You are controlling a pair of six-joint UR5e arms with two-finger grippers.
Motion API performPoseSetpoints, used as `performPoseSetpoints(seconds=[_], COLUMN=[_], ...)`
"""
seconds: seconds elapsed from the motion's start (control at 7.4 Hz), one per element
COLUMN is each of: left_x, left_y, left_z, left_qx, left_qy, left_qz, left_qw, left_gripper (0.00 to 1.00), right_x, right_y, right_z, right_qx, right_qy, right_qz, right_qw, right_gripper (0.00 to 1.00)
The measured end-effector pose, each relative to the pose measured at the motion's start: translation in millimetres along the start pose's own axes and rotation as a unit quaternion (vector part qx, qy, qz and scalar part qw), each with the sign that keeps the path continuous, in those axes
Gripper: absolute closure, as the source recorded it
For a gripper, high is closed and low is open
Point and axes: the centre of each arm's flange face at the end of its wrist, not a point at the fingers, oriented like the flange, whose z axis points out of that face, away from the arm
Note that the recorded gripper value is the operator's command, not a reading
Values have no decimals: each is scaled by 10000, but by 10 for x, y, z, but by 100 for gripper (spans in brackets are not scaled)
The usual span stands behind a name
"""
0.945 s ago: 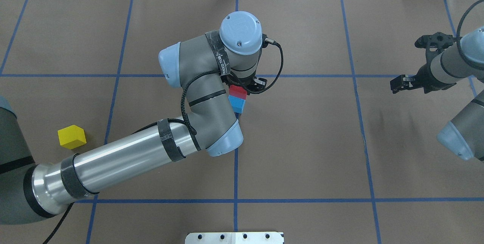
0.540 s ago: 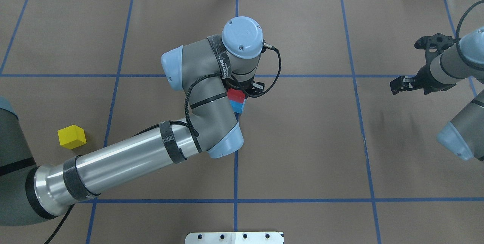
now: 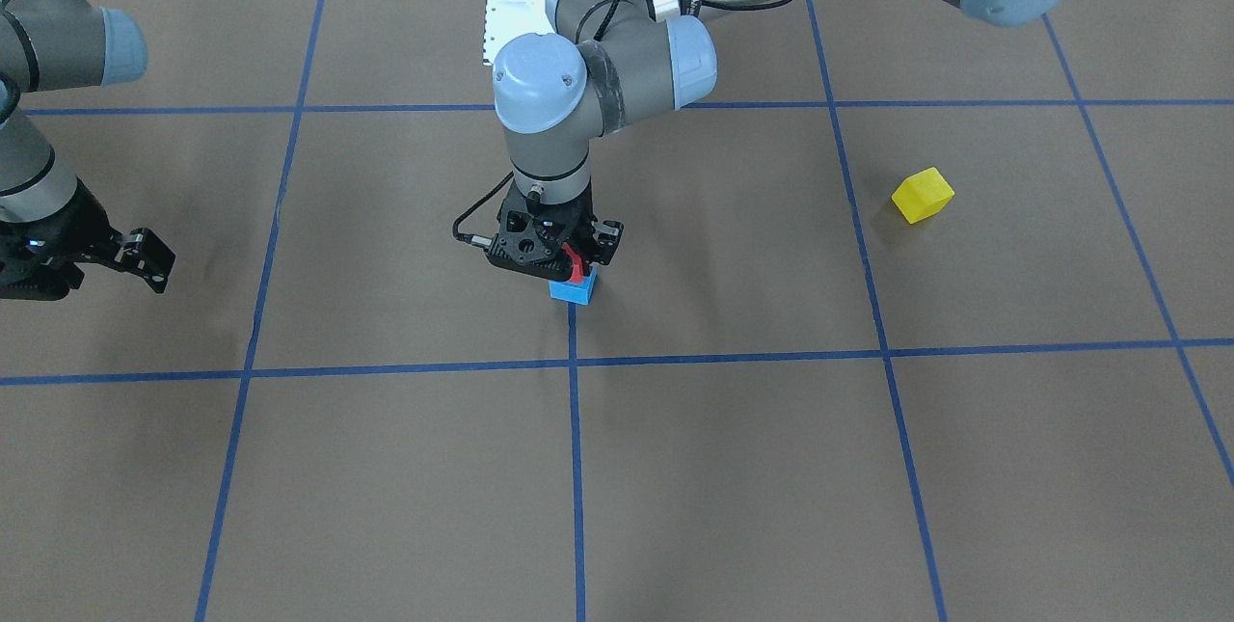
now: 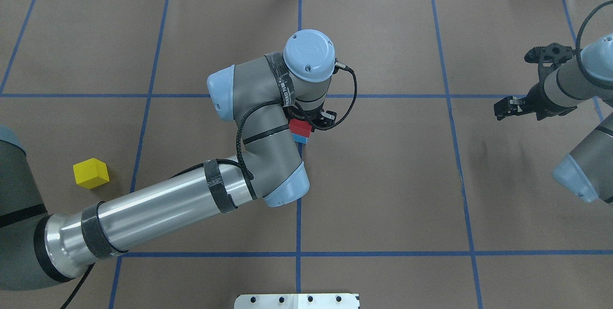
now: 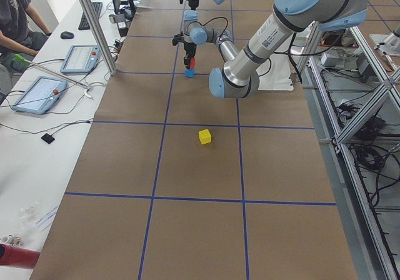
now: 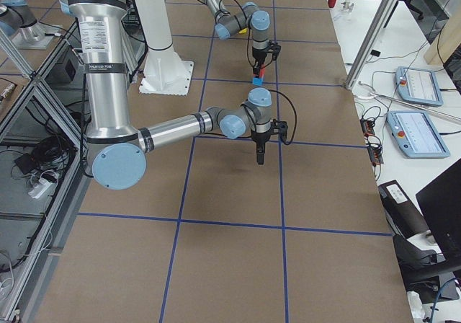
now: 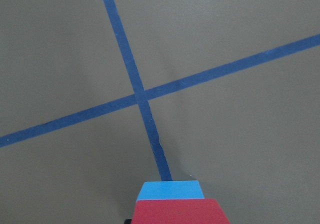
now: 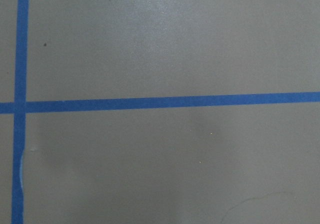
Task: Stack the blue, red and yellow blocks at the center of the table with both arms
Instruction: 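Lower the red cube onto the blue cube with the left gripper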
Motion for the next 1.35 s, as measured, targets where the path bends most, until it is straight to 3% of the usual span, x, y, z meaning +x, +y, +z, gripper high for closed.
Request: performPoseSetpoints(seconds=[1.35], left_x=[-103], left_y=[-2], left_z=[69], left_qx=[12], left_qy=[-15], left_qz=[-33], left_qw=[10000], left_gripper=[100], right_x=[-15], right_y=[-9], right_z=[-6], right_qx=[7], right_qy=[-9], right_qz=[13], right_qw=[10000], right_gripper=[0])
